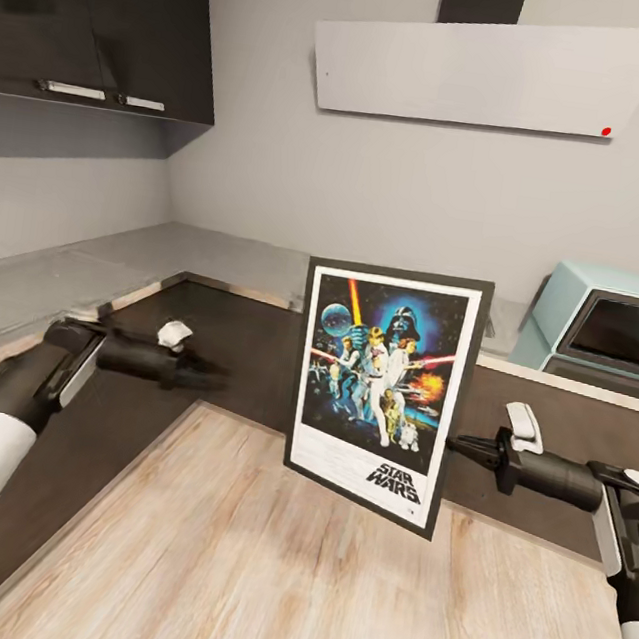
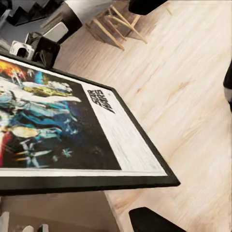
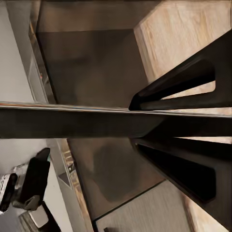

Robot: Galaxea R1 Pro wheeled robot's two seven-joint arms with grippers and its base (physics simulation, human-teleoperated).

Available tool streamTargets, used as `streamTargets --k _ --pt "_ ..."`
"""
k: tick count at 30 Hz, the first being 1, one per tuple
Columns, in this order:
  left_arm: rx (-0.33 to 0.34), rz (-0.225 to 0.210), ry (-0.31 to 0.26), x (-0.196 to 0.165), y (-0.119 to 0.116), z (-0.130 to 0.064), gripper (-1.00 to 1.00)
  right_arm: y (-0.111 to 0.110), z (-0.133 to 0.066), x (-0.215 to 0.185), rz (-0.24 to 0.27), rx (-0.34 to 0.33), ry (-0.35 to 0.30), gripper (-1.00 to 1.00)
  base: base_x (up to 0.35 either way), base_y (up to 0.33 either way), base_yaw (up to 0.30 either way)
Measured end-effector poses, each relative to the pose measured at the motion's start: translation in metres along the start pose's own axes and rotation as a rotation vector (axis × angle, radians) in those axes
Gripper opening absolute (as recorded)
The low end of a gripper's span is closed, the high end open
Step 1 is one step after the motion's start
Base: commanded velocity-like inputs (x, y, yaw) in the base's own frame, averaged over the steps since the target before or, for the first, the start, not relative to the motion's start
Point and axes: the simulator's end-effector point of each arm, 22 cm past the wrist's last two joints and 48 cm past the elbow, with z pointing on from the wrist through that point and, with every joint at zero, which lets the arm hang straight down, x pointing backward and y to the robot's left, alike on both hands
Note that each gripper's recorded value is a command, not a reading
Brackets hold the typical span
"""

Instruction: Pick up the poster from the kitchen countertop and hang it on one of the wall nails in the kitchen.

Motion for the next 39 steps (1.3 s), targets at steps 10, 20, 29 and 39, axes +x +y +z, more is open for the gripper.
streamTargets --k 10,20,29,39 --pt "-0.067 -0.143 -0.024 0.132 0.064 0.043 1.00 -0.010 -0.029 0.001 -0.042 0.074 -0.039 -1.00 0.000 0.000 0.000" --pt "-0.272 -0.245 -0.086 0.221 0.109 0.056 1.00 -0.008 -0.038 0.023 -0.030 0.093 -0.029 -1.00 0.000 0.000 0.000" --pt "-0.402 -0.359 -0.122 0.306 0.107 0.067 1.00 -0.008 -0.044 0.034 -0.013 0.106 -0.029 -1.00 0.000 0.000 0.000" --pt "-0.583 -0.526 -0.196 0.402 0.088 0.073 1.00 -0.009 -0.044 0.039 -0.003 0.112 -0.025 -1.00 0.000 0.000 0.000"
